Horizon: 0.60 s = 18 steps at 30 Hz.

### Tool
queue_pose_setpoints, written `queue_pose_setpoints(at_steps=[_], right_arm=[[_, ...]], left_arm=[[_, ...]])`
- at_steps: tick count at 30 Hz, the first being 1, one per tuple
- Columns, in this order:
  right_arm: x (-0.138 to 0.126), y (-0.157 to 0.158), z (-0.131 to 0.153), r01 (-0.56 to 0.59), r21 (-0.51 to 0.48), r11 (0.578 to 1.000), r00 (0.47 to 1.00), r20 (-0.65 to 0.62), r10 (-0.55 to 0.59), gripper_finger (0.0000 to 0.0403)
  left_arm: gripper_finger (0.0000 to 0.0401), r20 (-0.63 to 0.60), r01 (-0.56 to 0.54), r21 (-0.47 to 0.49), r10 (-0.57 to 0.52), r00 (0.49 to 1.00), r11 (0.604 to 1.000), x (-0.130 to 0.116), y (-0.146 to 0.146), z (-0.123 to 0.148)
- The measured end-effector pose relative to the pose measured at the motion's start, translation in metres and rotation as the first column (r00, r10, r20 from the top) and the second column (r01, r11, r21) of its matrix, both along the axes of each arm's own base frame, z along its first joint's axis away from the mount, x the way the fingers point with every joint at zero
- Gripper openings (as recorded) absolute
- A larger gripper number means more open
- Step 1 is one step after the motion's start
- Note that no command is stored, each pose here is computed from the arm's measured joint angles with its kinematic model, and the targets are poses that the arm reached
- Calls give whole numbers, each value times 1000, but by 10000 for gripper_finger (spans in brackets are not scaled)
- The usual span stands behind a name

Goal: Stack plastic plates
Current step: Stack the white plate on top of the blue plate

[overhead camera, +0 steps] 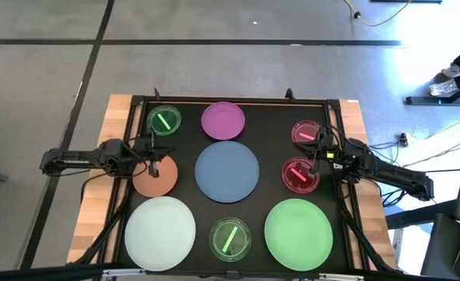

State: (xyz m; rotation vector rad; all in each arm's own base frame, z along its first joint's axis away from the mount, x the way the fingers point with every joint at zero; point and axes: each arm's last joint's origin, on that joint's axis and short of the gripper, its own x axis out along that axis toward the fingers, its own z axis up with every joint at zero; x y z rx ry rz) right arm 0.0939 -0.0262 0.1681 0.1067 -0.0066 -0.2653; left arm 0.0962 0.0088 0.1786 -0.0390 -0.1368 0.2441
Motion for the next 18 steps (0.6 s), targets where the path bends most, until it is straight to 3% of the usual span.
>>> queue_pose_setpoints(at_steps=[4, 9, 13, 18], right_arm=[[0, 0, 0, -8, 3, 1000, 1000, 3, 8, 3], [0, 0, 4, -15, -6, 1000, 999, 40, 15, 3], [0, 2, 14, -57, -26, 998, 988, 142, 61, 3], [-4, 4, 29, -82, -77, 994, 951, 294, 101, 3]], left_arm=[[6, 141, 17, -53, -9, 990, 998, -2, 0, 12], [6, 281, -15, 24, 8, 960, 1000, -8, 0, 27], [6, 315, 24, -33, -13, 949, 999, -8, 0, 28], [6, 251, 76, -113, -45, 967, 991, 1, -1, 24]])
